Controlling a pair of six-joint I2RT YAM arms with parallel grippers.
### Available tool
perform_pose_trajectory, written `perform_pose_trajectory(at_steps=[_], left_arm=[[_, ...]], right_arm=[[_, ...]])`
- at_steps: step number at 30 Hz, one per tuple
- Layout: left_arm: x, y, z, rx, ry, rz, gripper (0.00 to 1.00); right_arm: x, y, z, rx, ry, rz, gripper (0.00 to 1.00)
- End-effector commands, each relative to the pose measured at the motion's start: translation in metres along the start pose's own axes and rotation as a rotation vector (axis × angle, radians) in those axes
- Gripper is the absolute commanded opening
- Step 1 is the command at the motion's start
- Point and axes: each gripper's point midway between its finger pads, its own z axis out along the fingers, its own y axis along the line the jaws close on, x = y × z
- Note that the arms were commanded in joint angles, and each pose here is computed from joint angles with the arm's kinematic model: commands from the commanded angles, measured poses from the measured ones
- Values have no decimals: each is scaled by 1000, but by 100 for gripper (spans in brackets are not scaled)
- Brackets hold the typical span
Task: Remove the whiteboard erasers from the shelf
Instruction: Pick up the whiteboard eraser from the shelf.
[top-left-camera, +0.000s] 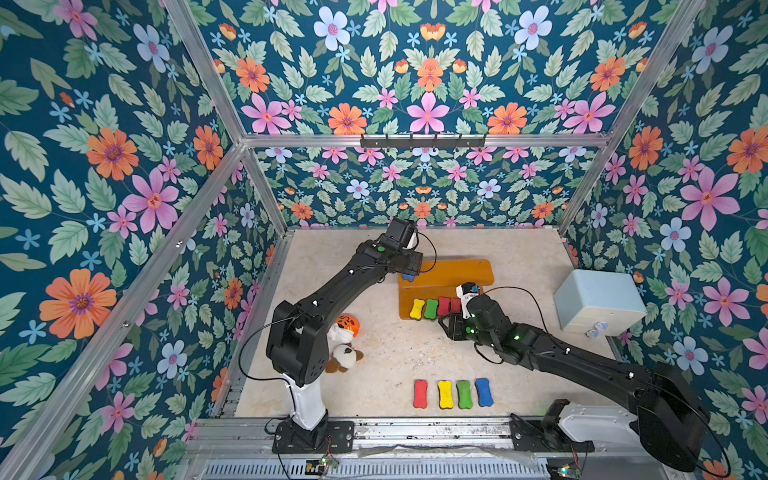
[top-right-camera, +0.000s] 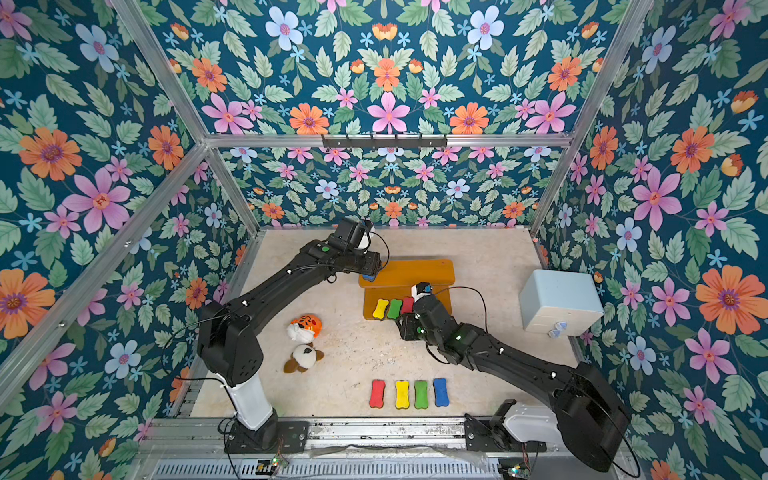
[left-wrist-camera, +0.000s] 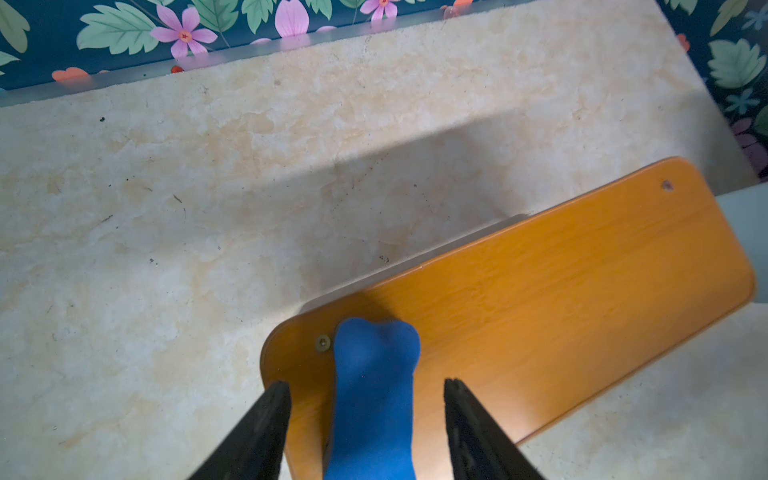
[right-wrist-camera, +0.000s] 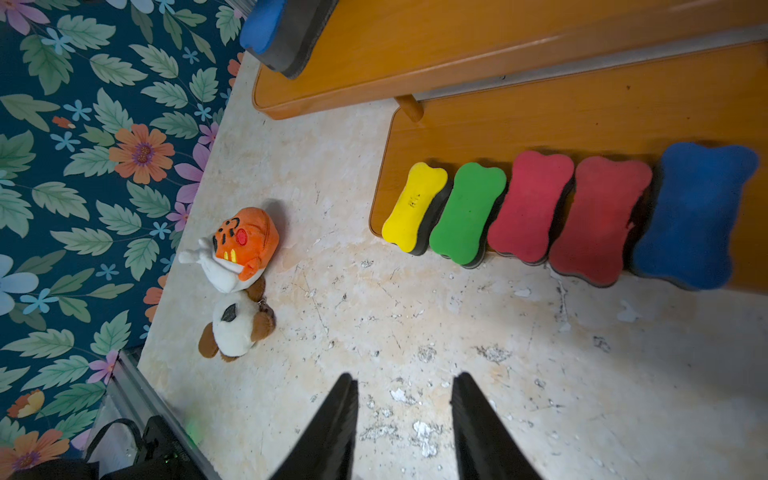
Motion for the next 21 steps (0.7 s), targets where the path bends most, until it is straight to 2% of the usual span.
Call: perform_pose_trajectory(at_steps=[1,13,21], left_arm=[[4,2,1,-28,22,43,69],[12,-2,18,-47,67,76,68],[15,1,23,-80,81,78,58]], right_arm=[[-5,6,-1,-30,-15,-10,43],[-4,11,0,-60,-11,7,44],[-3,11,-1,-62,-11,7,44]])
